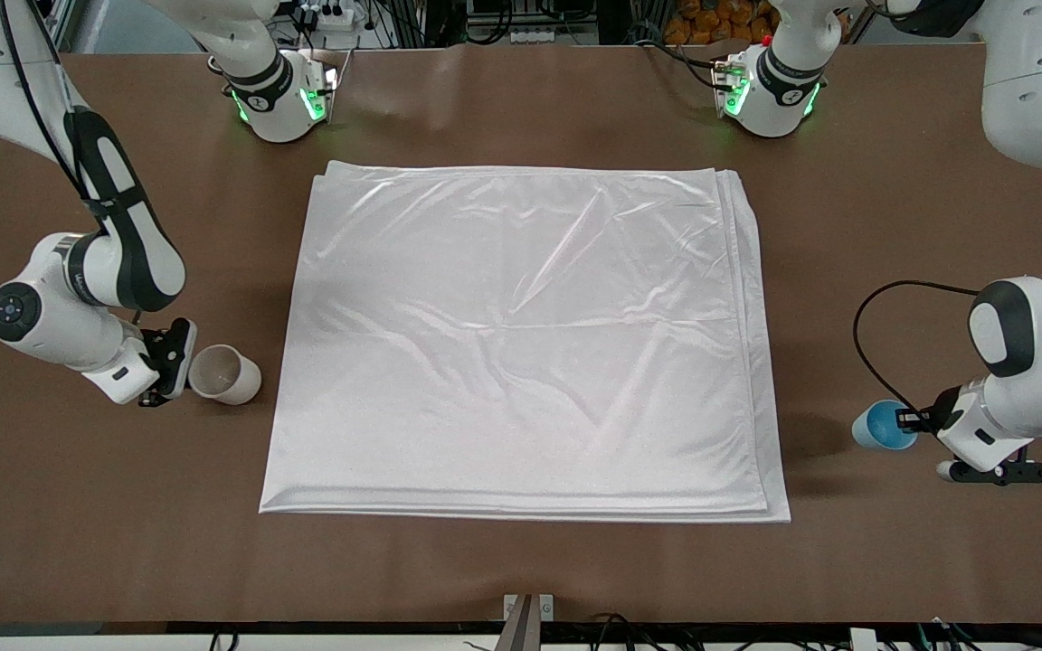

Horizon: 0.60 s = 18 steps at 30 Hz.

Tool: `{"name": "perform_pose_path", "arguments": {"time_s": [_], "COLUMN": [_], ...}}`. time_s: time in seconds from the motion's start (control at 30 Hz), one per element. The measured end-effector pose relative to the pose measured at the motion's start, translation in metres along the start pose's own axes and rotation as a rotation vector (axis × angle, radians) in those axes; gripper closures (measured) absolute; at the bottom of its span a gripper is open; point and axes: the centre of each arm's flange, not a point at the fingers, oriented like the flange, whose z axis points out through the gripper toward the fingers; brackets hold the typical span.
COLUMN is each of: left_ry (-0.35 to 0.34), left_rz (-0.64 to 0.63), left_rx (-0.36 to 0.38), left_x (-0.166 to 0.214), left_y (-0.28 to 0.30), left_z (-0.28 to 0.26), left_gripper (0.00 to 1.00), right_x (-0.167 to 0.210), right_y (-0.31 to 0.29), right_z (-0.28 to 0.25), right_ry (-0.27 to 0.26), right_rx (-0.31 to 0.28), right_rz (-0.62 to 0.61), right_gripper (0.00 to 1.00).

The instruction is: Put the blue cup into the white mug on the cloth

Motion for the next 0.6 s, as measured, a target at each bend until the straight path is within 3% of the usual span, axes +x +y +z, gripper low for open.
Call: {"name": "perform_pose_path", "arguments": {"time_s": [0.4,0.6], "left_ry": [-0.030,-0.047], "left_rz": [-0.040,-0.073], "left_rx": [-0.005,-0.007], "left_x": [-0.005,-0.007], "left_y": [0.027,0.039], "left_z": [-0.018,-0.023], "left_gripper": [0.96,0.96], "right_x": [0.004,0.026], "right_y": [0.010,0.014], "right_z": [-0.019,-0.041], "right_ry": [-0.004,0.007], "right_rx": [-0.046,-0.069], "right_rz": [-0.058,-0.071], "right_gripper": [0.81,0.81]}}
